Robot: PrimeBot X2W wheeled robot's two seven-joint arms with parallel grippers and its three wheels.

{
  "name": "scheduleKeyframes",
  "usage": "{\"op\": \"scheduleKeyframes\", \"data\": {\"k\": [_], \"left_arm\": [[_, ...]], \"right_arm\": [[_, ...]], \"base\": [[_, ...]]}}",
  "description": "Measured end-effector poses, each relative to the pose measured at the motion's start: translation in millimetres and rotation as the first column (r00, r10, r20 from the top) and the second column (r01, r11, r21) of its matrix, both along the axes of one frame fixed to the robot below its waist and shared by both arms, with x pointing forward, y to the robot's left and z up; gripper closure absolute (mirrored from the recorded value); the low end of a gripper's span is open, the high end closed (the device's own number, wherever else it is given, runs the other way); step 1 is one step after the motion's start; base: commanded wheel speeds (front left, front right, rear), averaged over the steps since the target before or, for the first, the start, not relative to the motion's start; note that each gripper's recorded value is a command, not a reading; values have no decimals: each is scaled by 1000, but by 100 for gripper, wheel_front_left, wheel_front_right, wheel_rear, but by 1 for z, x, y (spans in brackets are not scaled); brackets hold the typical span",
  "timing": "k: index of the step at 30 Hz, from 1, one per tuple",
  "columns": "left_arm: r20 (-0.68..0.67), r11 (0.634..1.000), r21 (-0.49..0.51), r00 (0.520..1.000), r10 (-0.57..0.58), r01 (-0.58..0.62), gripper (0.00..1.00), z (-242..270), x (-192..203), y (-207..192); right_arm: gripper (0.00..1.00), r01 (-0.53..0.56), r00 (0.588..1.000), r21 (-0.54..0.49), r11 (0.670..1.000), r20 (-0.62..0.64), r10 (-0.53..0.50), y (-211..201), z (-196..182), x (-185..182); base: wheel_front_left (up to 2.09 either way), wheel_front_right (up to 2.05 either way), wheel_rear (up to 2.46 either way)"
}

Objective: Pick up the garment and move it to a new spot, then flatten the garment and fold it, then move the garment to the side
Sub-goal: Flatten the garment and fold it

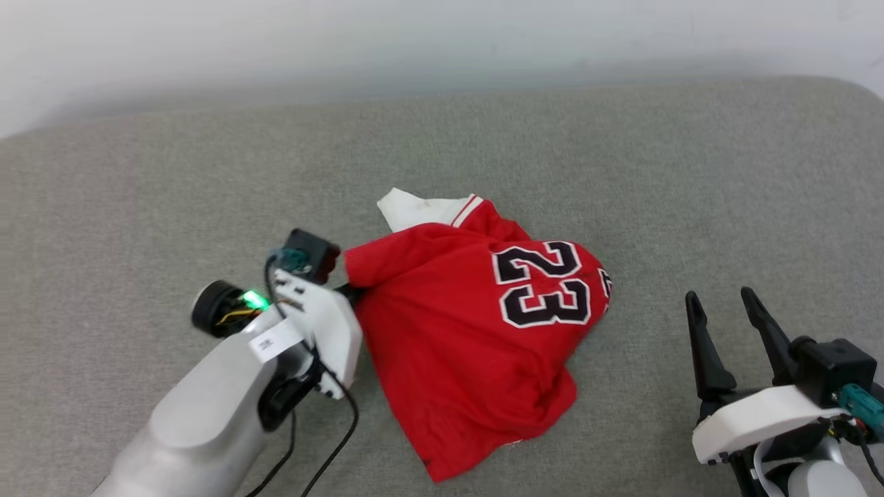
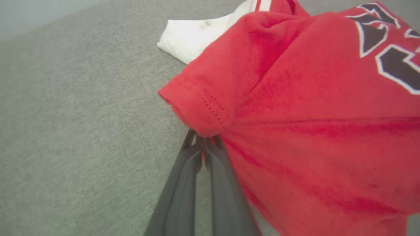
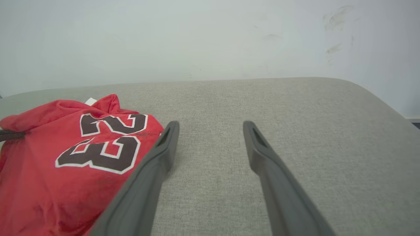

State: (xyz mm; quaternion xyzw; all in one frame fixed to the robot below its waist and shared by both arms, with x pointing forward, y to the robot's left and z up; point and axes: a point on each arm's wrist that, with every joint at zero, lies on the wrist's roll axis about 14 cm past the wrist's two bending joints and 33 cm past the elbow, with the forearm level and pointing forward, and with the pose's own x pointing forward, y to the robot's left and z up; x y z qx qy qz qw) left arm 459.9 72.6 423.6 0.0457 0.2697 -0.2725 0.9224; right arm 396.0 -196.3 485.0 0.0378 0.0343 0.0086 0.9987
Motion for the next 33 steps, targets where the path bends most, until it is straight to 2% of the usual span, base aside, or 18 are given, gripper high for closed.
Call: {"op": "scheduleKeyframes", "data": {"k": [5, 9, 13, 17, 21, 26, 27, 28, 29, 33], "left_arm": [[68, 992, 9, 990, 127, -128, 100, 16, -17, 47], [41, 969, 4, 968, 247, -247, 100, 10, -50, 82], [-59, 926, 15, 924, 377, -377, 100, -12, -96, 114], [-173, 869, 52, 852, 494, -493, 100, -40, -146, 142], [-276, 824, 56, 784, 556, -564, 100, -62, -187, 147], [-327, 806, 39, 755, 568, -590, 100, -72, -213, 139], [-325, 807, 27, 758, 566, -590, 85, -72, -213, 136], [-320, 808, 18, 763, 562, -589, 17, -71, -213, 133], [-304, 813, 14, 772, 558, -582, 0, -69, -211, 132], [-201, 824, -37, 812, 548, -565, 0, -53, -190, 126]], "right_arm": [[0, -1, 1000, 4, 1000, 10, 1, 1, 5, -10], [0, -6, 1000, 6, 1000, 24, 5, 2, 11, -16], [0, -9, 999, 6, 1000, 31, 9, 3, 15, -20], [0, -14, 999, 6, 1000, 32, 14, 5, 17, -25], [0, -16, 999, 1, 1000, 36, 16, 5, 20, -30], [0, -18, 999, -6, 1000, 41, 18, 5, 25, -36], [0, -18, 999, -8, 1000, 43, 18, 5, 26, -37], [0, -18, 999, -8, 1000, 46, 19, 5, 28, -37], [0, -19, 999, -9, 1000, 45, 19, 5, 28, -37], [0, -17, 999, -11, 1000, 45, 17, 4, 30, -39]], "base": [[0, 0, 0], [0, 0, 0], [0, 0, 0], [0, 0, 0], [0, 0, 0], [0, 0, 0], [0, 0, 0], [0, 0, 0], [0, 0, 0], [0, 0, 0]]}}
